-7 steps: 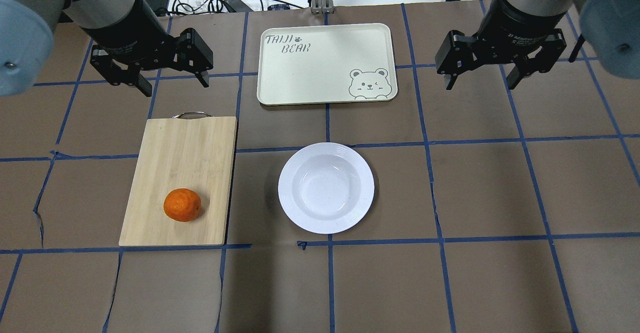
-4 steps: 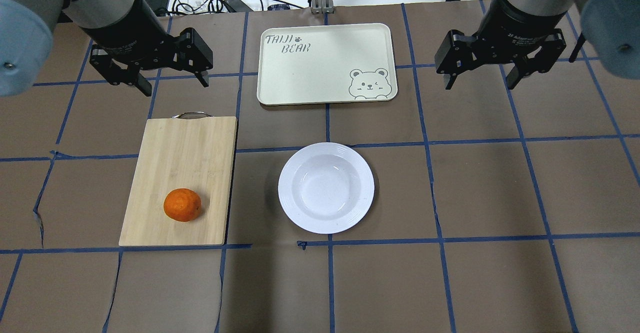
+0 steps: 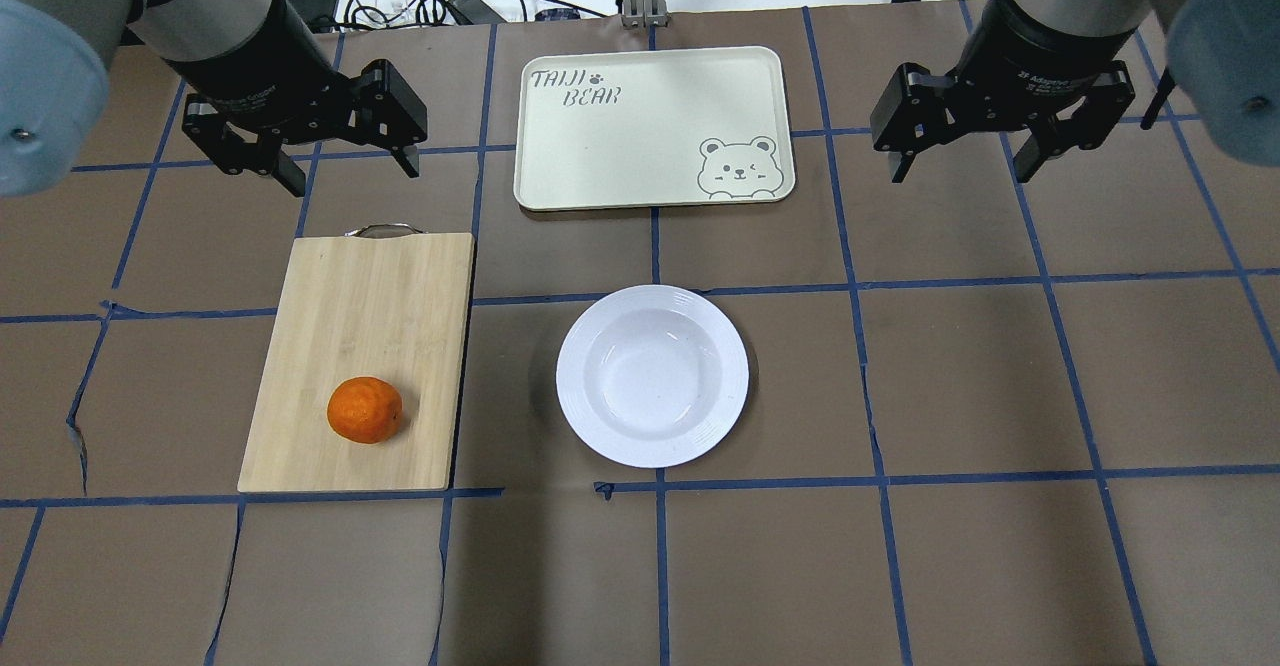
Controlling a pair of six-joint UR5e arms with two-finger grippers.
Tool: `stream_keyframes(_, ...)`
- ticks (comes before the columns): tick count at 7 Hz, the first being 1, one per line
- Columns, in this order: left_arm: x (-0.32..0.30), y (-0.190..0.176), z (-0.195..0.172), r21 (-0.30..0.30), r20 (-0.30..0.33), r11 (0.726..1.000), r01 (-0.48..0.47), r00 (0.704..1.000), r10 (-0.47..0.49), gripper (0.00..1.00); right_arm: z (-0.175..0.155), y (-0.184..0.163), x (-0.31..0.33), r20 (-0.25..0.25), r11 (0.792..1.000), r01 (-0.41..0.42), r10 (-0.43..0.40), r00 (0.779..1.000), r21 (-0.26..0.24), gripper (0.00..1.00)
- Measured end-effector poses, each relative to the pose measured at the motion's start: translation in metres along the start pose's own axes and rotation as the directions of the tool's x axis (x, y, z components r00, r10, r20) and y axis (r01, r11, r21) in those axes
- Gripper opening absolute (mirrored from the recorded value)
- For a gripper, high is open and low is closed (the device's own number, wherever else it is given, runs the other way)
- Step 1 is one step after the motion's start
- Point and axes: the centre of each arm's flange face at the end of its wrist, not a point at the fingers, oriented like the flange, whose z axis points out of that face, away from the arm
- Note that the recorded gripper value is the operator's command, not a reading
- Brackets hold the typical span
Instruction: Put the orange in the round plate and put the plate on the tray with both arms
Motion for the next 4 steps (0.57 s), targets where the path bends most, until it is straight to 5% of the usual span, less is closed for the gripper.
stream_keyframes(4, -0.0018, 0.0011, 0.0015, -0.004, 0.007, 1.000, 0.003, 1.000, -0.003, 1.00, -0.0010, 0.0016, 0.0001, 0.000, 1.000, 0.000, 0.000, 1.000, 0.002, 1.00)
